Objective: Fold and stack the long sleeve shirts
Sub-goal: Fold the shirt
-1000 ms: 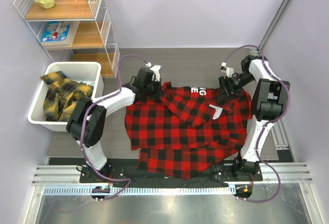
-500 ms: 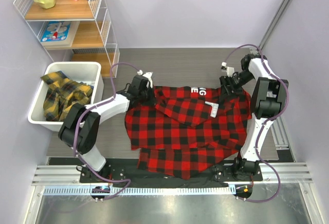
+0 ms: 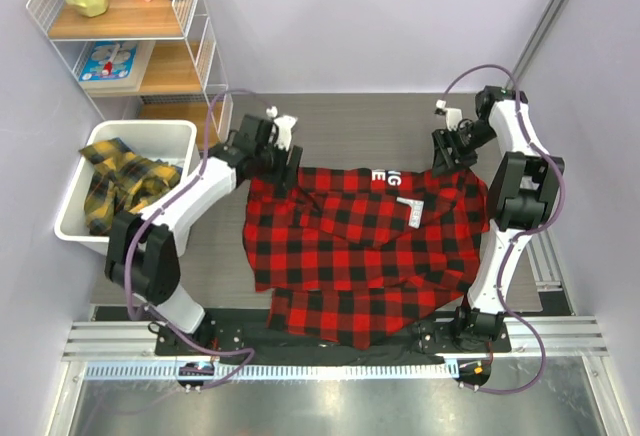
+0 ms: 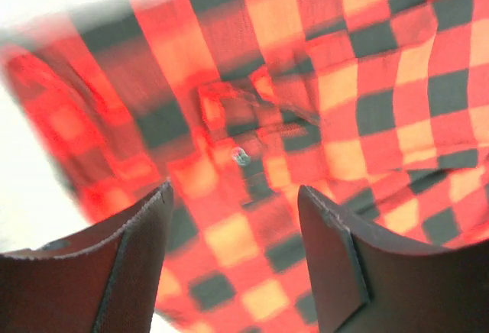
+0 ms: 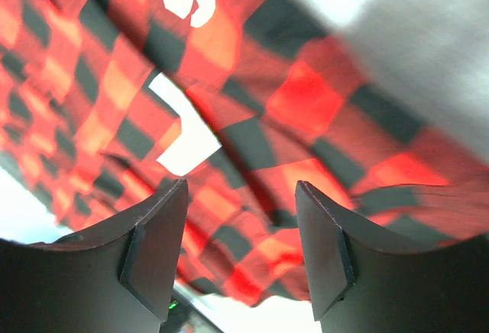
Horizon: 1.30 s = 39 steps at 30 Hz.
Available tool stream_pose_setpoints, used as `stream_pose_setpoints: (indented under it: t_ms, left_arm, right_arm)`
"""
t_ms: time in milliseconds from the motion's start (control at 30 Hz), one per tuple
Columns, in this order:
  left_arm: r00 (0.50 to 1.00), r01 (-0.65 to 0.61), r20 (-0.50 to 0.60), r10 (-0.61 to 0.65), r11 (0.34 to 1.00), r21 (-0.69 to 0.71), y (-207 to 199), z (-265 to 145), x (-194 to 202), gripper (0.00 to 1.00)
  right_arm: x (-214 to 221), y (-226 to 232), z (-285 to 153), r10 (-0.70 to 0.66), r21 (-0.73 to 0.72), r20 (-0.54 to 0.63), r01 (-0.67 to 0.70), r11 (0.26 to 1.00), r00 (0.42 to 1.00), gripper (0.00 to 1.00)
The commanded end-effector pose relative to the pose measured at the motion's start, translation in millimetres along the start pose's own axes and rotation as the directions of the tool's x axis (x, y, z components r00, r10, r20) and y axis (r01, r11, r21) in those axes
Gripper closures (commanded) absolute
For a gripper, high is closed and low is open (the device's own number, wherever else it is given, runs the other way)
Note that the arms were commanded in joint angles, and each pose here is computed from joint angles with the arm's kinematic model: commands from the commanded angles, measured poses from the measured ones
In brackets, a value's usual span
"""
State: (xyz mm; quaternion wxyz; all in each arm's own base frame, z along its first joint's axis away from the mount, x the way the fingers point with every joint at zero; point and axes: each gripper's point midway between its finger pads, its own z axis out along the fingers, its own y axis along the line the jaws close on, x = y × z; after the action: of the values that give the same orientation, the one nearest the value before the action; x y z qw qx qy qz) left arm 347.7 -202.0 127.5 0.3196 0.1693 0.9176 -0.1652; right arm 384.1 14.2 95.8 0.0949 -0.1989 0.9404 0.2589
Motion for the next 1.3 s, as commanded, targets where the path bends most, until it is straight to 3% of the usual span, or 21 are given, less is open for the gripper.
stream_pose_setpoints:
  t_ms: [0, 33, 67, 100, 233, 300, 567, 867, 1033, 1067, 1200, 1267]
  left_arm:
    - [0.898, -0.418, -0.103, 0.427, 0.903, 0.101, 22, 10, -27, 0.39]
    - [0.869, -0.44, -0.176, 0.462, 0.885, 0.151, 26, 13, -14, 0.39]
    - [0.85, -0.485, -0.141, 0.507, 0.859, 0.164, 23, 10, -40, 0.39]
    - [0.812, -0.519, -0.185, 0.553, 0.83, 0.203, 34, 27, -31, 0.37]
    - [0.767, -0.546, -0.224, 0.602, 0.795, 0.267, 52, 42, -37, 0.34]
    - [0.761, -0.558, -0.214, 0.612, 0.787, 0.264, 59, 45, -51, 0.34]
    - [0.719, -0.558, -0.286, 0.633, 0.772, 0.305, 94, 70, -37, 0.34]
    - [0.727, -0.536, -0.33, 0.603, 0.798, 0.277, 125, 80, -26, 0.4]
    - [0.751, -0.52, -0.315, 0.58, 0.814, 0.259, 137, 81, -32, 0.55]
    - [0.758, -0.514, -0.305, 0.577, 0.816, 0.265, 136, 81, -33, 0.61]
    - [0.777, -0.499, -0.294, 0.557, 0.829, 0.253, 138, 84, -36, 0.67]
    - [0.788, -0.495, -0.28, 0.548, 0.835, 0.242, 139, 85, -40, 0.74]
  right_arm:
    - [-33, -21, -23, -0.093, 0.151, 0.076, 0.081, 0.985, 0.993, 0.37]
    - [-40, -28, -28, -0.136, 0.183, 0.081, 0.12, 0.976, 0.987, 0.37]
    - [-41, -35, -27, -0.151, 0.2, 0.066, 0.135, 0.97, 0.986, 0.36]
    - [-42, -43, -28, -0.171, 0.231, 0.049, 0.156, 0.96, 0.984, 0.35]
    - [-60, -67, -33, -0.282, 0.333, 0.025, 0.258, 0.907, 0.959, 0.31]
    - [-64, -72, -30, -0.303, 0.347, 0.012, 0.28, 0.895, 0.953, 0.29]
    - [-54, -89, -11, -0.339, 0.337, -0.065, 0.341, 0.878, 0.938, 0.29]
    - [-38, -101, 5, -0.35, 0.317, -0.142, 0.378, 0.87, 0.926, 0.42]
    - [-37, -108, 7, -0.356, 0.328, -0.16, 0.39, 0.861, 0.921, 0.53]
    - [-37, -109, 7, -0.357, 0.33, -0.162, 0.391, 0.859, 0.92, 0.53]
    - [-35, -111, 5, -0.368, 0.333, -0.178, 0.408, 0.85, 0.912, 0.54]
    - [-35, -111, 4, -0.379, 0.333, -0.183, 0.42, 0.844, 0.907, 0.64]
